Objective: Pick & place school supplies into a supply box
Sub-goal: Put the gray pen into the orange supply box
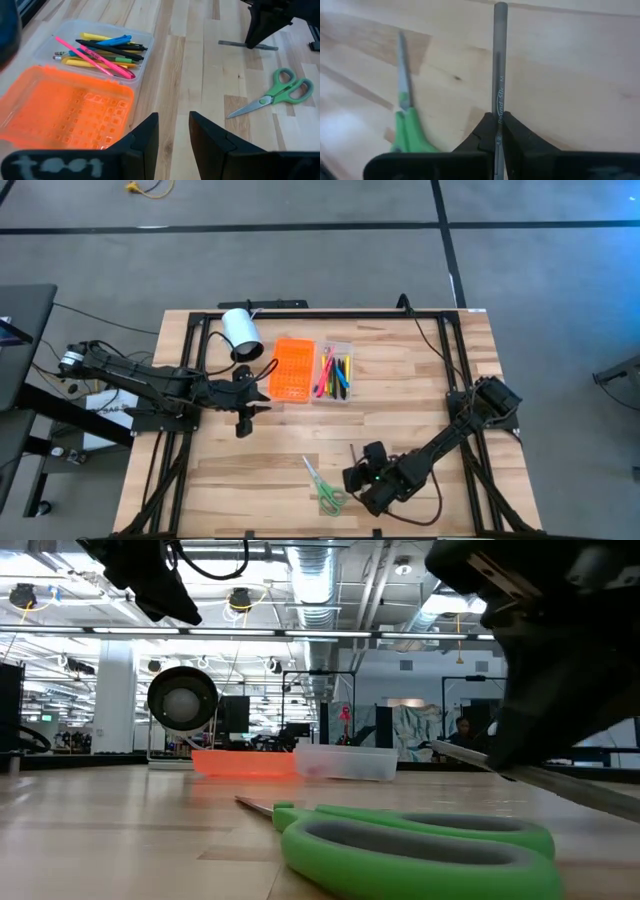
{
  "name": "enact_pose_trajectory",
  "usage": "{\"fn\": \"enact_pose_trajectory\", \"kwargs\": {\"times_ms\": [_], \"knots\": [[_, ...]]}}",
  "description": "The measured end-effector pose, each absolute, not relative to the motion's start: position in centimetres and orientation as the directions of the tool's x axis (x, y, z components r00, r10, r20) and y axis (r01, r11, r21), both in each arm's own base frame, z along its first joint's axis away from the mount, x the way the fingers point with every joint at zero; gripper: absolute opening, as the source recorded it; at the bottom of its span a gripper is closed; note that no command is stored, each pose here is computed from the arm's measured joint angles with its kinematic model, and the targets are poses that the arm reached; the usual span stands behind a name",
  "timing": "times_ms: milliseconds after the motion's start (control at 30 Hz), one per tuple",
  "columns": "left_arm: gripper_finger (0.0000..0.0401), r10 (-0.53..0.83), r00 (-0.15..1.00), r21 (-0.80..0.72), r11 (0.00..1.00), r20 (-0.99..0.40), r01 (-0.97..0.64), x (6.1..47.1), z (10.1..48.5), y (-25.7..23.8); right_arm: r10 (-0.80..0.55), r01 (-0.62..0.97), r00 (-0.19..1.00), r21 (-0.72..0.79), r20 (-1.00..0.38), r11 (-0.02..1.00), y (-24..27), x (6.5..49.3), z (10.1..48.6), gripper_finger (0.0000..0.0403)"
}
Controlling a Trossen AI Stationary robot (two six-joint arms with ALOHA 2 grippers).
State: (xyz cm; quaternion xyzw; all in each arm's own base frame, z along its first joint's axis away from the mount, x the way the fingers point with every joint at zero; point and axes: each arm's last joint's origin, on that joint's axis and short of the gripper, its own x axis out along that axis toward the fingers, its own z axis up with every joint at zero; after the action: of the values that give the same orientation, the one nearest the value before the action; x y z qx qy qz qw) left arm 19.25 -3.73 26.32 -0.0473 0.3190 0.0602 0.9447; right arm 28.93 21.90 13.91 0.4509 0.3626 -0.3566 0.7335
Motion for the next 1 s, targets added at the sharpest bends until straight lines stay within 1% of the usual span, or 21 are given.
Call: {"fn": "enact_pose_trajectory", "kwargs": {"times_ms": [300, 533, 767, 1000], "knots": [[0.0096, 0.092, 0.789, -0.046, 0.988, -0.607, -0.150, 19.2, 26.3, -3.7, -0.186, 0.795, 0.556, 0.454, -0.810, 0.402, 21.0, 30.7, 14.4, 0.0000], [0.0096, 0.093, 0.789, -0.045, 0.988, -0.607, -0.151, 19.2, 26.3, -3.7, -0.194, 0.749, 0.594, 0.448, -0.781, 0.489, 18.5, 31.7, 17.2, 0.0000], [0.0096, 0.112, 0.789, -0.029, 0.986, -0.604, -0.163, 19.2, 26.3, -3.7, -0.262, 0.746, 0.586, 0.384, -0.767, 0.544, 13.9, 32.3, 20.6, 0.0000], [0.0096, 0.121, 0.790, -0.023, 0.985, -0.602, -0.169, 19.2, 26.3, -3.6, -0.340, 0.772, 0.562, 0.331, -0.754, 0.542, 7.3, 33.8, 22.2, 0.0000]]}}
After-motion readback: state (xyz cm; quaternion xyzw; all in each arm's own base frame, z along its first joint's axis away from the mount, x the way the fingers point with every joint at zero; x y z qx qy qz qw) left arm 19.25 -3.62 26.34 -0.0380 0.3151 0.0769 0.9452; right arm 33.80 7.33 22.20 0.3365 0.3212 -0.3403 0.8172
